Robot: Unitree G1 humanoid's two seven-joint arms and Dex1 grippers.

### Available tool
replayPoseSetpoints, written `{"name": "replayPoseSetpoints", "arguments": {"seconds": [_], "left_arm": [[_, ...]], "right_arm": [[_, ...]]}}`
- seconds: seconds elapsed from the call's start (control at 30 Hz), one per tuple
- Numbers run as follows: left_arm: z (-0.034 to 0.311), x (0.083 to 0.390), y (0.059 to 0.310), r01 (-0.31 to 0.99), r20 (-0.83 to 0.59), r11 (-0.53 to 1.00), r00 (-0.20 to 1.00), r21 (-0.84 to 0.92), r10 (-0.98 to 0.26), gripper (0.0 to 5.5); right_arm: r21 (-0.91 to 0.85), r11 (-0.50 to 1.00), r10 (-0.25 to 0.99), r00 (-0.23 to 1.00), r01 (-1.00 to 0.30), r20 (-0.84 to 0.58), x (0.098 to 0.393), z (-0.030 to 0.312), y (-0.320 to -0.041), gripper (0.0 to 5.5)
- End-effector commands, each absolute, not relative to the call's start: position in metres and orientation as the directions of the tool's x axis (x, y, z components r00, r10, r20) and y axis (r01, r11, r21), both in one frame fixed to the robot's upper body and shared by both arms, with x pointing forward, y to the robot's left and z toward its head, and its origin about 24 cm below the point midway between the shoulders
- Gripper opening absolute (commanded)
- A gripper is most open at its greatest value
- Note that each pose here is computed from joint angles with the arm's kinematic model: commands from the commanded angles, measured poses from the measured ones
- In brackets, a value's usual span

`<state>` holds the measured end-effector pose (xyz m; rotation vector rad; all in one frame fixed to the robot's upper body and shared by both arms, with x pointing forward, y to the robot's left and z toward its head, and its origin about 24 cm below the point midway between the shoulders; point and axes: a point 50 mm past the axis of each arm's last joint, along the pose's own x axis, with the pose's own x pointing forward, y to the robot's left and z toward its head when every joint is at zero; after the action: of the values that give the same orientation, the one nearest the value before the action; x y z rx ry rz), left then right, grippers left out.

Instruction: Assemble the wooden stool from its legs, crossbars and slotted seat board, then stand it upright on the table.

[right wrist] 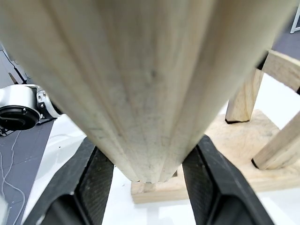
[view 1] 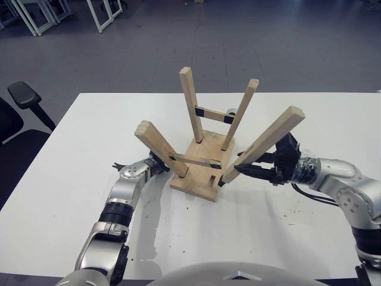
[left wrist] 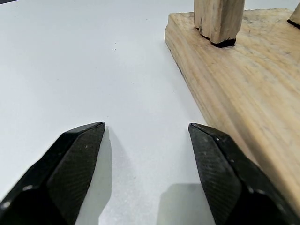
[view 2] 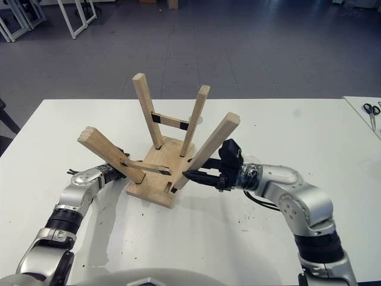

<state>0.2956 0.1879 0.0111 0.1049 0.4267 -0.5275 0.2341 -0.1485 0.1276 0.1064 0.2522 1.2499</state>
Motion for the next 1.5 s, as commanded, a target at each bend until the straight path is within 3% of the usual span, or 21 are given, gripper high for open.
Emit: {"name": "replayPoseSetpoints", "arguments": {"seconds": [0.03, 0.27, 0.47, 0.57, 0.63, 0.67, 0.77, 0.83, 0.97, 1.13, 1.33, 1.5], "left_arm": [[0.013, 0.296, 0.181, 0.532, -0.423, 0.847, 0.765, -0.011, -0.486, 3.32], [0.017, 0.296, 0.179, 0.539, -0.411, 0.842, 0.766, -0.008, -0.494, 3.32], [0.039, 0.307, 0.194, 0.474, -0.344, 0.880, 0.833, 0.041, -0.433, 3.32], [0.095, 0.321, 0.222, 0.332, -0.141, 0.931, 0.939, 0.152, -0.312, 3.32], [0.149, 0.326, 0.238, 0.242, 0.041, 0.944, 0.965, 0.226, -0.258, 3.32], [0.184, 0.325, 0.236, 0.241, 0.146, 0.931, 0.946, 0.274, -0.288, 3.32], [0.264, 0.306, 0.199, 0.384, 0.326, 0.852, 0.804, 0.355, -0.498, 3.32], [0.287, 0.290, 0.170, 0.505, 0.327, 0.768, 0.704, 0.394, -0.630, 3.32], [0.260, 0.272, 0.123, 0.649, 0.060, 0.540, 0.609, 0.536, -0.791, 3.32], [0.211, 0.286, 0.108, 0.694, -0.103, 0.483, 0.621, 0.534, -0.777, 3.32], [0.191, 0.311, 0.108, 0.652, -0.074, 0.553, 0.679, 0.519, -0.730, 3.32], [0.169, 0.310, 0.096, 0.701, -0.144, 0.489, 0.635, 0.519, -0.759, 3.32]], "right_arm": [[0.225, 0.331, 0.941, 0.302, -0.916, -0.153, 0.244, 0.110, -0.142, 2.03], [0.174, 0.358, 0.917, 0.311, -0.917, -0.248, 0.254, 0.079, -0.141, 2.02], [-0.019, 0.285, 0.877, 0.268, -0.958, -0.399, 0.243, 0.075, -0.141, 2.02], [-0.055, 0.313, 0.846, 0.305, -0.948, -0.438, 0.246, 0.067, -0.140, 2.02], [-0.051, 0.337, 0.840, 0.325, -0.940, -0.434, 0.248, 0.065, -0.138, 2.02], [-0.056, 0.361, 0.835, 0.349, -0.931, -0.426, 0.251, 0.066, -0.138, 2.02], [-0.078, 0.429, 0.811, 0.422, -0.900, -0.405, 0.261, 0.069, -0.140, 2.02], [-0.088, 0.458, 0.798, 0.452, -0.885, -0.398, 0.265, 0.068, -0.139, 2.02], [-0.104, 0.473, 0.768, 0.468, -0.875, -0.438, 0.273, 0.064, -0.133, 2.02], [-0.098, 0.476, 0.753, 0.463, -0.874, -0.468, 0.284, 0.063, -0.127, 2.02], [-0.015, 0.510, 0.768, 0.463, -0.860, -0.442, 0.292, 0.061, -0.133, 2.02], [-0.047, 0.499, 0.750, 0.458, -0.865, -0.478, 0.292, 0.057, -0.132, 2.02]]}}
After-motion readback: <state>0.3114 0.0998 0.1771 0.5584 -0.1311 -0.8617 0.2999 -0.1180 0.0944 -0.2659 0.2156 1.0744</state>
